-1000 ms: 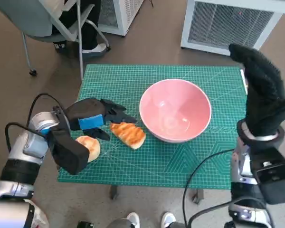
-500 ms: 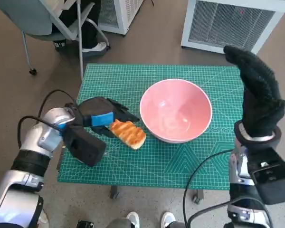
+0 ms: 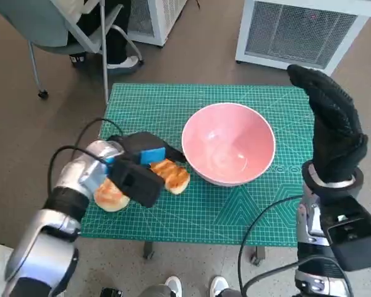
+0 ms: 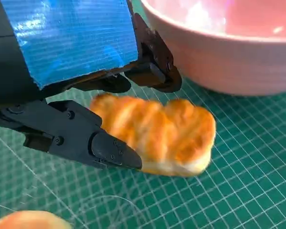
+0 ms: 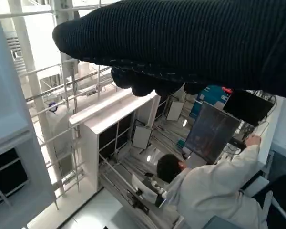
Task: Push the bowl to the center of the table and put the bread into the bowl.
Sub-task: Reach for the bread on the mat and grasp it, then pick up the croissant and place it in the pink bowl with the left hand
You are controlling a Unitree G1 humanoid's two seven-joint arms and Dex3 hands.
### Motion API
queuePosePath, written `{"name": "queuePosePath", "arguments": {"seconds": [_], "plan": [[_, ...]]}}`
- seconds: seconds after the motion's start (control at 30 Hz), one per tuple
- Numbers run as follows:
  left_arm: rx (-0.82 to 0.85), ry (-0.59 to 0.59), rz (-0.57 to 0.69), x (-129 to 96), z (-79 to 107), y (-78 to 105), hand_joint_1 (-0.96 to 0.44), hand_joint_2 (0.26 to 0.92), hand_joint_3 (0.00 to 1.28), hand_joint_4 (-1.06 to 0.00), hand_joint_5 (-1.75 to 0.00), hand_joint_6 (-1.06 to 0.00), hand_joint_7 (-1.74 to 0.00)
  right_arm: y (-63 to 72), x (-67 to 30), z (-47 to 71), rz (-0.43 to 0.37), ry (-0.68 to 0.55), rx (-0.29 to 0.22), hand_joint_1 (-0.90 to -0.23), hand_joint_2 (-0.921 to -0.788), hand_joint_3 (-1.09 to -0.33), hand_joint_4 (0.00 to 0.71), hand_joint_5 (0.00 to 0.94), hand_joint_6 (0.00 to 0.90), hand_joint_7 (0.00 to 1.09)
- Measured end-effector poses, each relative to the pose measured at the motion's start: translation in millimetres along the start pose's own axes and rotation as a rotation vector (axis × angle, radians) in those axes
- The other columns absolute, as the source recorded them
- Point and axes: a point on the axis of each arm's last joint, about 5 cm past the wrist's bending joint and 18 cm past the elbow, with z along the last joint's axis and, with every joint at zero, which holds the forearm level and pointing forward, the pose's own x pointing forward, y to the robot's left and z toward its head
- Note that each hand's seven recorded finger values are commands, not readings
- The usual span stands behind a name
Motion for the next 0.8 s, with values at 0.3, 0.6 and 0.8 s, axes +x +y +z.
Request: {"name": "queuePosePath", "arguments": {"seconds": [0.3,0.6,0.8], "plan": [[-0.004,-0.012,-0.021,0.0,-2.8,0.6,-0.03,0.918,0.11,-0.69,-1.06,-0.57,-1.14,-0.7,-3.5,1.0,-0.009,0.009,-0.001,-0.49,-0.921,-0.628,0.413,0.007,0.102,0.64],[0.009,-0.019,-0.033,-7.2,-8.1,2.1,0.0,0.92,0.07,-0.7,-1.2,-0.61,-1.13,-0.8,-3.7,1.0,-0.023,0.009,0.0,-0.497,-0.921,-0.617,0.418,0.008,0.116,0.64],[0.0,0.002,-0.026,-20.9,-17.6,7.8,0.0,0.92,0.07,-0.68,-1.19,-0.63,-1.14,-0.1,-3.9,0.9,-0.031,0.009,0.001,-0.502,-0.921,-0.615,0.418,0.007,0.119,0.63]]}}
